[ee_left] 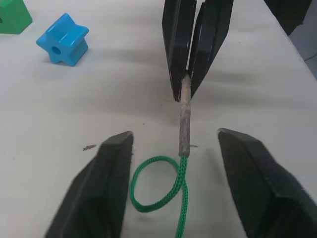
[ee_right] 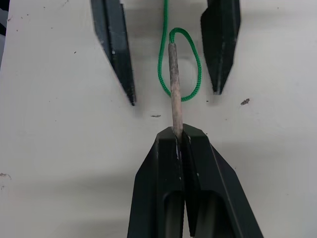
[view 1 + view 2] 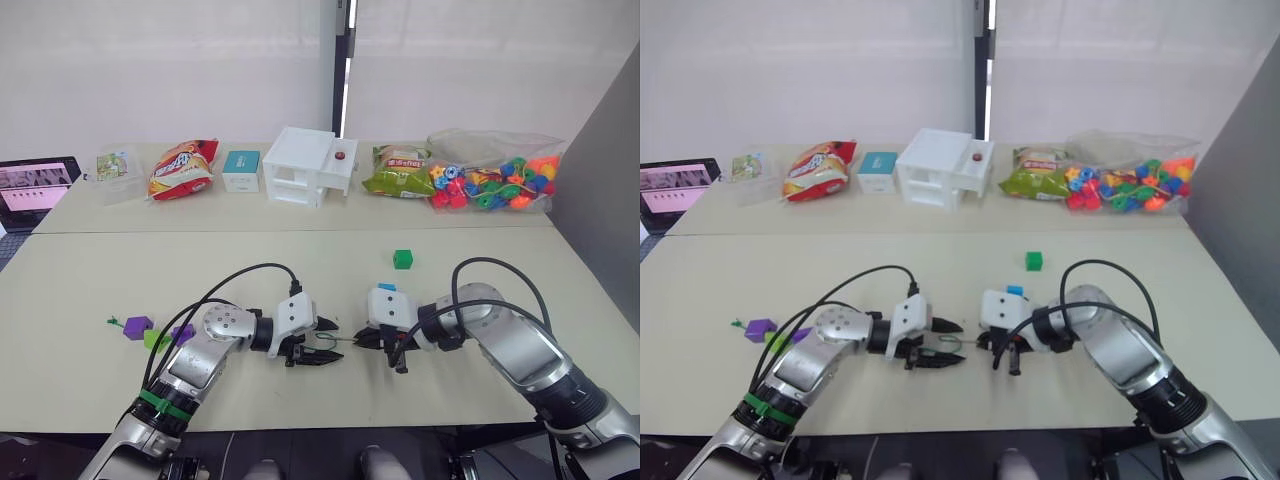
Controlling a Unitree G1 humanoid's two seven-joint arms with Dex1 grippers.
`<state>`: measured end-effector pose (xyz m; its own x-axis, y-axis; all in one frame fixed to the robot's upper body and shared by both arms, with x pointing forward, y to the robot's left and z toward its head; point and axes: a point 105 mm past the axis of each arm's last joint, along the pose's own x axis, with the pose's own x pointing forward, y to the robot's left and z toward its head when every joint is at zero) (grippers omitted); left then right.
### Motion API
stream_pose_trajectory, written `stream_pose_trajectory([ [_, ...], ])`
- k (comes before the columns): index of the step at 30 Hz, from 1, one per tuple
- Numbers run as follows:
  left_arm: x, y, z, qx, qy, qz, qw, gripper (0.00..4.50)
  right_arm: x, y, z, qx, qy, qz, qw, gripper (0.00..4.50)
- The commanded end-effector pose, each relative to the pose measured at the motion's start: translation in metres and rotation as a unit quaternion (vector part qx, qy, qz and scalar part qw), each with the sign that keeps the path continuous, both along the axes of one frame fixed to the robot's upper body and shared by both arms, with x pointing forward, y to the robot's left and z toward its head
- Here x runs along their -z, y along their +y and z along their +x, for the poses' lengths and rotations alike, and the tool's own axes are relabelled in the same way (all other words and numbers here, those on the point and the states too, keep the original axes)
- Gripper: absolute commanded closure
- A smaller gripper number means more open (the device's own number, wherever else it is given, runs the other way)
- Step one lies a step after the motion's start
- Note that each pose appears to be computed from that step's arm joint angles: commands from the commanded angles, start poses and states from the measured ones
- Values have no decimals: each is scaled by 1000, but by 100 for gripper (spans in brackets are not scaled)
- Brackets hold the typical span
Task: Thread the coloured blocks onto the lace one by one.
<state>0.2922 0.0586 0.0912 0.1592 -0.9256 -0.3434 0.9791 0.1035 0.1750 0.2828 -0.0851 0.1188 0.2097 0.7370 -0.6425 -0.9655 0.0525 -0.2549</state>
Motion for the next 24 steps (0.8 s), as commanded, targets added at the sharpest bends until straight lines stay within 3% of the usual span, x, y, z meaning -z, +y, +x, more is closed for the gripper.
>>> stream_pose_trajectory([
  [1, -10, -4, 2, 10, -22, -9, 1000, 289, -12, 0, -1, -4, -22, 5, 1000, 450],
  [6, -16, -8, 2, 7, -25, -23, 999, 448, -10, -1, -2, -2, -20, 4, 1000, 450],
  [23, -24, -8, 0, 7, -2, -44, 999, 448, -7, -3, -4, -1, -16, -2, 1000, 450],
  [24, -25, -8, -1, 9, 1, -47, 999, 417, -7, -4, -4, -1, -16, -2, 1000, 450],
])
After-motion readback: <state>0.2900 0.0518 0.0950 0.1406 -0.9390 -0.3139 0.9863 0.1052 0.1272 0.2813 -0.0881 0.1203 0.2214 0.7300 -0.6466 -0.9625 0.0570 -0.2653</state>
